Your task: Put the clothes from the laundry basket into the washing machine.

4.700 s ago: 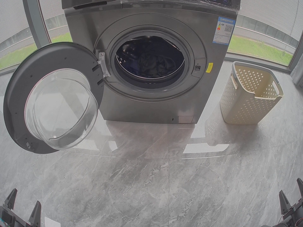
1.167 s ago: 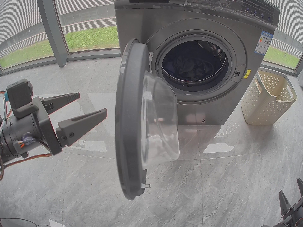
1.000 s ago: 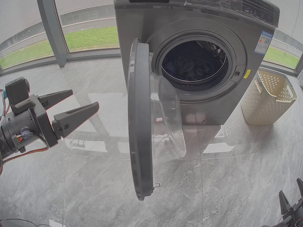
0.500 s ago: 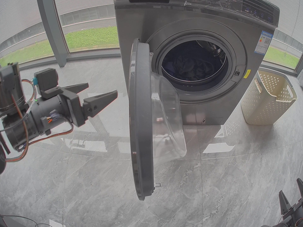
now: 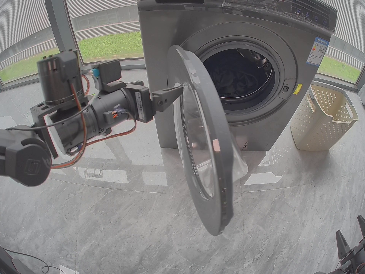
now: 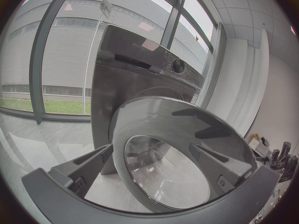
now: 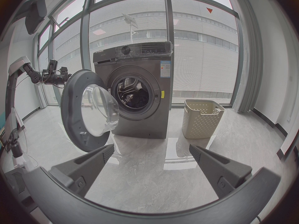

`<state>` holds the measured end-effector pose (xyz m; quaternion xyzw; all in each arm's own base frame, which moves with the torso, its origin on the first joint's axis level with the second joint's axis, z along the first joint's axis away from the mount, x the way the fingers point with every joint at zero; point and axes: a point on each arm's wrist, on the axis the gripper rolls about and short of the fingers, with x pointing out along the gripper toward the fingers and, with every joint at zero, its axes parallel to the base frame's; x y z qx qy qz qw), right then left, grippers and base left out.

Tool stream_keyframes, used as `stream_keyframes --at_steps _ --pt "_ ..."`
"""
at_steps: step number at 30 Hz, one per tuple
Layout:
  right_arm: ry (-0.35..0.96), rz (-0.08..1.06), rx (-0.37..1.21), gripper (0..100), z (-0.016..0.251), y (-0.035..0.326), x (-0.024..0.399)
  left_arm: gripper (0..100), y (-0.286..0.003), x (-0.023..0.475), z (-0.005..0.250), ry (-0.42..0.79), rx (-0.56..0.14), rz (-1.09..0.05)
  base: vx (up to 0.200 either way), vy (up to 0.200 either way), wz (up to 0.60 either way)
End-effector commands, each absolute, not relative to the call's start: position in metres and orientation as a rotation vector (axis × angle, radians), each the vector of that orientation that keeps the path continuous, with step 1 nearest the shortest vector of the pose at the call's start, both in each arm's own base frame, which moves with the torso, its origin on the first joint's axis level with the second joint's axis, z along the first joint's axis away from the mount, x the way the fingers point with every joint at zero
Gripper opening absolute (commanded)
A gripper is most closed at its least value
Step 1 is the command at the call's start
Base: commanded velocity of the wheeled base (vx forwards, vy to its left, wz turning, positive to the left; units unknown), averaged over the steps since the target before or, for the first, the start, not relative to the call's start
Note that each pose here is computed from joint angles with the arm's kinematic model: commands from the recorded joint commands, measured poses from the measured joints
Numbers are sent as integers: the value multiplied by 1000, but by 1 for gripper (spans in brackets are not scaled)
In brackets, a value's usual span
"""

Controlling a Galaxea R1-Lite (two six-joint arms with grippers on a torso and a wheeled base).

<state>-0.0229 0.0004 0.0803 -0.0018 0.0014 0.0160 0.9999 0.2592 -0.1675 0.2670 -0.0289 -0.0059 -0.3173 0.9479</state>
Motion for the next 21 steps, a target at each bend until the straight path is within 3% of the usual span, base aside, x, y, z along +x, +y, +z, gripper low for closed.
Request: stream_keyframes --at_steps 1,21 --pt "3 32 -3 100 75 0 -23 100 -185 277 257 15 -57 -655 0 0 0" --pt "3 32 -5 100 75 0 -23 100 -224 337 260 -57 -111 -597 0 0 0"
